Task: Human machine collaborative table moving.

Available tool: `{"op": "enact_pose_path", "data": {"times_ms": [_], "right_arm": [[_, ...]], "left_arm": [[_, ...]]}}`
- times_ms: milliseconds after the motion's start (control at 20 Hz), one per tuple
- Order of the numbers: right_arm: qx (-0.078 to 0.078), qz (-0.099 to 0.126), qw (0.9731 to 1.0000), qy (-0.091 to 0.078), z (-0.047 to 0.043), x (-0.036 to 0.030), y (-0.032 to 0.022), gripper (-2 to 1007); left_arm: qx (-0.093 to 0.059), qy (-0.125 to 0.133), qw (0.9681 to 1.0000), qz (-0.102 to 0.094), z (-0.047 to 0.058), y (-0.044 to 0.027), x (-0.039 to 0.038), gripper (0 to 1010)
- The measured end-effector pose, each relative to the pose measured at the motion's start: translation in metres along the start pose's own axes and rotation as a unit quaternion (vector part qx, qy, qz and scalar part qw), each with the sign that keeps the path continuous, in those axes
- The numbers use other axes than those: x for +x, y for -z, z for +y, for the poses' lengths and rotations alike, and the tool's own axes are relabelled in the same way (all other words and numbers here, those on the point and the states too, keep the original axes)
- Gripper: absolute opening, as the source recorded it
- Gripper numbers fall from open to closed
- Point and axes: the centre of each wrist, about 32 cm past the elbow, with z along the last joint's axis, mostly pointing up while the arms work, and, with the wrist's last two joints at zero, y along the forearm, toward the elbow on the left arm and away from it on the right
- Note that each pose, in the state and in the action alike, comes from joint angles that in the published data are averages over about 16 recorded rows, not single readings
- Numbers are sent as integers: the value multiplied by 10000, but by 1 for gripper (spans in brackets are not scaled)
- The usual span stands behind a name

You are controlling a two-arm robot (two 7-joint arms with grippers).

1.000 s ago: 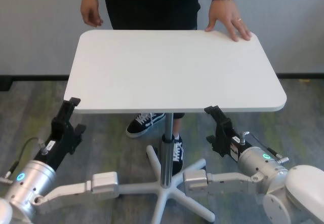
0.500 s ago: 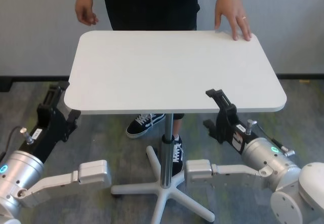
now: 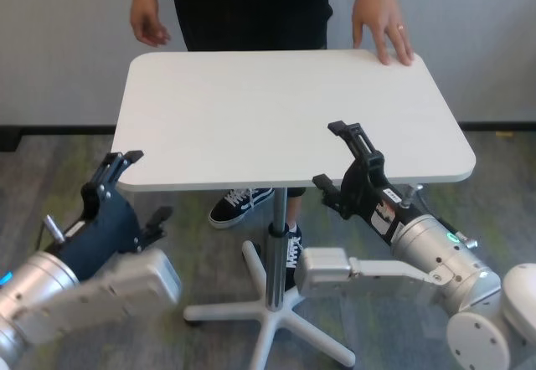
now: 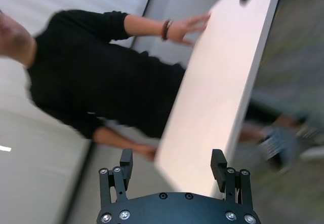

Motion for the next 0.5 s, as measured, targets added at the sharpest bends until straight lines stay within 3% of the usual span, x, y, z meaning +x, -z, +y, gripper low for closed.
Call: {"op": "enact_pose_path", "data": {"times_ms": [150,250,400,500], "right_arm": [[214,535,9983,124,-14,-14,2,1005],[369,960,9945,216,-27,-37,15,1005],[618,1661,9835,362,-42,-91,44,1005],[787,2131,9729,441,-44,-137,68,1005]], "left_arm": [[-154,254,9977,609,17,-12,51,1000],[-255,407,9938,1007,25,-16,78,1000],[-358,564,9864,1505,30,-17,101,1000],[-382,622,9821,1734,30,-20,105,1000]]}}
